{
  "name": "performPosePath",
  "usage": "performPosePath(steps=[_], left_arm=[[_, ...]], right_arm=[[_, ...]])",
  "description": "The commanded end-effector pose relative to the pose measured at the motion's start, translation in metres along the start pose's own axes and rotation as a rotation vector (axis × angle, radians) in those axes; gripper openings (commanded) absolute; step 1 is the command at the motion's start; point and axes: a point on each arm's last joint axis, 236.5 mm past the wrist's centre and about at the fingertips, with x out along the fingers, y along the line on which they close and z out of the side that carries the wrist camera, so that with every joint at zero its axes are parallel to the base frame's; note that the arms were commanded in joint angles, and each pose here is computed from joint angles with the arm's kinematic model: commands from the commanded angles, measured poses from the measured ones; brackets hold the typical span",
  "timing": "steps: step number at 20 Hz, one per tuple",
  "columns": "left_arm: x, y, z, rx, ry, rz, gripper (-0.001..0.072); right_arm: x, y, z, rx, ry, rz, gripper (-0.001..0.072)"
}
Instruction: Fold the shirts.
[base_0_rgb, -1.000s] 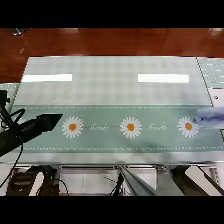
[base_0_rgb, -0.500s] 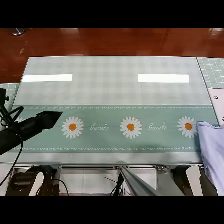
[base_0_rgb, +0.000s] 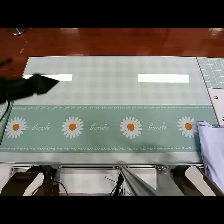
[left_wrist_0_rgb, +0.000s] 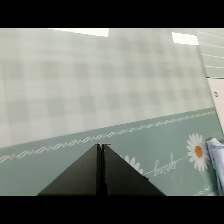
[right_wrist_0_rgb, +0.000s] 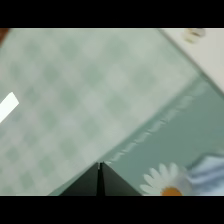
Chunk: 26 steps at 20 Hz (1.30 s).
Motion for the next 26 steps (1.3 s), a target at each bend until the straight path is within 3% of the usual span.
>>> performPosePath(steps=[1,3,4,6,8,13,26], left_arm=[[0.042,-0.062,0.034,0.132,0.083,-0.132,0.0017],[0.082,-0.073,-0.002,0.246,0.221,-0.113,0.0018],[0.100,-0.057,-0.025,0.276,0.299,-0.036,0.0018],[0.117,0.013,-0.056,0.258,0.403,0.230,0.0019],[0.120,0.068,-0.076,0.193,0.453,0.391,0.0019],[0.121,0.103,-0.081,0.118,0.484,0.444,0.0019],[0.122,0.103,-0.080,0.118,0.478,0.444,0.0019]], right_arm=[[0.043,0.132,-0.021,-0.391,0.008,0.220,0.0026],[0.090,0.153,-0.093,-0.689,0.175,0.118,0.0025],[0.113,0.142,-0.120,-0.768,0.236,0.019,0.0026],[0.152,0.109,-0.155,-0.781,0.312,-0.154,0.0024],[0.181,0.103,-0.179,-0.729,0.375,-0.154,0.0025],[0.204,0.089,-0.200,-0.714,0.468,-0.187,0.0025],[0.203,0.090,-0.199,-0.714,0.463,-0.183,0.0025]])
